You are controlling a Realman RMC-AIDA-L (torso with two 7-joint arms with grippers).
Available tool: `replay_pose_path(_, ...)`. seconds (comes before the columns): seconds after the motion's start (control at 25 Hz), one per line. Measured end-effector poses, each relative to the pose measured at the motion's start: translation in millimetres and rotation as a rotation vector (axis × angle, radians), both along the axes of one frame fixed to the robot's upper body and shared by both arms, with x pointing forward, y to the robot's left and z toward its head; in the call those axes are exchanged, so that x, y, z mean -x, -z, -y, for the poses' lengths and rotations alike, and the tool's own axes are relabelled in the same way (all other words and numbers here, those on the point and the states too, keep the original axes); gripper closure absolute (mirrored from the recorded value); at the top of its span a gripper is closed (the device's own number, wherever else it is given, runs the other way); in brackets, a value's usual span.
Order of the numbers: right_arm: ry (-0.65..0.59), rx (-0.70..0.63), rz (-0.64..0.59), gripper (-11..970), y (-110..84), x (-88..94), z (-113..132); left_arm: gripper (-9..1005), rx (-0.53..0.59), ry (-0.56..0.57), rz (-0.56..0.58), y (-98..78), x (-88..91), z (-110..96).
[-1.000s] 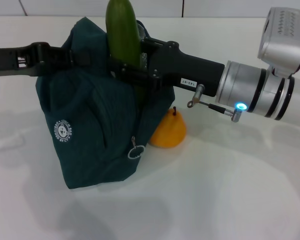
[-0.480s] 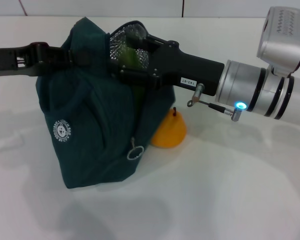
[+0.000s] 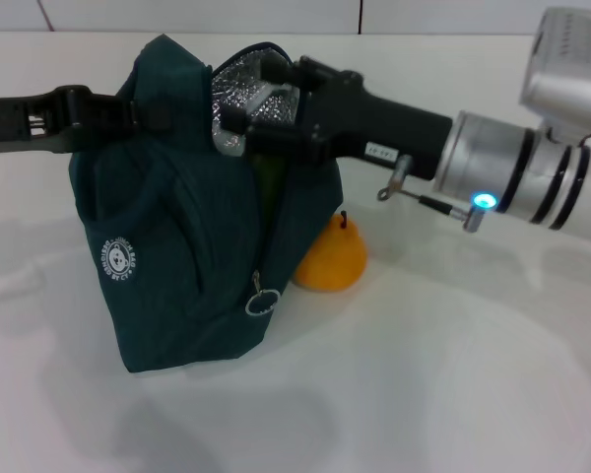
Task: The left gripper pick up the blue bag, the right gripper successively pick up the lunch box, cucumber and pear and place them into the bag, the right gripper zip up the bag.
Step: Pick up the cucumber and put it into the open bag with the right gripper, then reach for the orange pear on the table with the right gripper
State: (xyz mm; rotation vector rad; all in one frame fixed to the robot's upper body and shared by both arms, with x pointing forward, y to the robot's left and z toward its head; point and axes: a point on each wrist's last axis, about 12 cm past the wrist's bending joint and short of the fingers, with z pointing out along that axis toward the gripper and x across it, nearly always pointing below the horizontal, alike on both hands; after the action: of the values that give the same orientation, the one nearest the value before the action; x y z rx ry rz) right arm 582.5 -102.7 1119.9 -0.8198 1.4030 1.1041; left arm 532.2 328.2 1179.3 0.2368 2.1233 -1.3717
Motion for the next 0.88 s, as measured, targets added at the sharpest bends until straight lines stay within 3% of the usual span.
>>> replay_pose_path(0.24,0.078,-0.043,0.019,91,-4.4,-8.7,32,950,-0.002,-0.005,0.000,1.3,1.9,-2)
replay_pose_path(0.48,0.114,0.051,0.030,93,-1.6,-17.0,66,950,0.000,-0.038,0.011,5.1,7.0,-11)
replay_pose_path(0.88,0.073,0.120,0.026,97,20.7,11.5,105,950,0.031,-0.062,-0.004,20.5,11.6,-17)
